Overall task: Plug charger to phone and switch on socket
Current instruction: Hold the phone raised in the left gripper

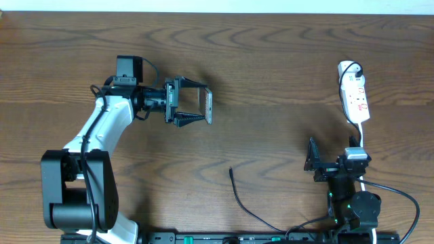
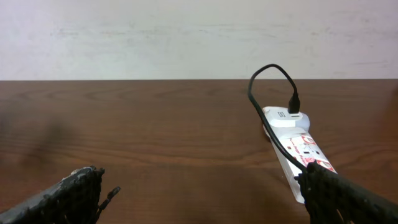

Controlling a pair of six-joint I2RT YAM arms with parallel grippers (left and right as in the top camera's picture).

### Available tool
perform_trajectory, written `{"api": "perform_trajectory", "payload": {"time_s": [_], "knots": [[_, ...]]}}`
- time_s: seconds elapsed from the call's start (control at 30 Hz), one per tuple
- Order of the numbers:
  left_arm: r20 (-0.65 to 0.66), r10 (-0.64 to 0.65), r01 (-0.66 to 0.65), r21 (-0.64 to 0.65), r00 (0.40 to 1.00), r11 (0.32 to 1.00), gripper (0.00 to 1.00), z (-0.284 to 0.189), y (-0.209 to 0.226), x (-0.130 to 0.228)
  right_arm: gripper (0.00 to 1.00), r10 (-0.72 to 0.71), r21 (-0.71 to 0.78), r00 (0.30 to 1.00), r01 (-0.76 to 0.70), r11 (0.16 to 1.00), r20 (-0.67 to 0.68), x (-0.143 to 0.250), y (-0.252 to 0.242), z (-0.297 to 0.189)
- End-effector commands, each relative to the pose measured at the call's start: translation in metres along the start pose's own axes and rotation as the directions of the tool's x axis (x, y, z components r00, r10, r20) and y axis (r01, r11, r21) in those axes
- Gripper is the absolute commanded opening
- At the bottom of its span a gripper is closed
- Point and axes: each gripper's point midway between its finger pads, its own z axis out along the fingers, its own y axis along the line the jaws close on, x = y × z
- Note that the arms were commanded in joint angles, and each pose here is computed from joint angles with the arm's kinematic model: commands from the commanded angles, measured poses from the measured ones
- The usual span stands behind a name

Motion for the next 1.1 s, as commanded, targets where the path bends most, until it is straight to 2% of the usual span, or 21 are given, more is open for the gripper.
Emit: {"api": "perform_trajectory", "payload": {"time_s": [0.0, 0.83, 1.07], "knots": [[-0.006, 0.077, -0.077, 0.013, 0.997, 0.997, 0.07, -0.0024, -0.0130, 0.0096, 0.99, 0.006, 0.002, 1.000, -0.006, 1.000, -0.006, 0.0018, 0.0002, 0.0001], [0.001, 0.103, -0.103, 0.011, 0.995, 0.995, 0.07, -0.0024, -0.0129, 0.0084, 0.99, 0.006, 0.002, 1.000, -0.006, 1.000, -0.006, 0.0017, 0.0002, 0.0001], [0.051, 0.102, -0.102, -0.002, 0.993, 0.995, 0.07, -0.0026, -0.0115, -0.0004, 0.99, 0.006, 0.002, 1.000, -0.006, 1.000, -0.006, 0.0017, 0.0002, 0.0001]]}}
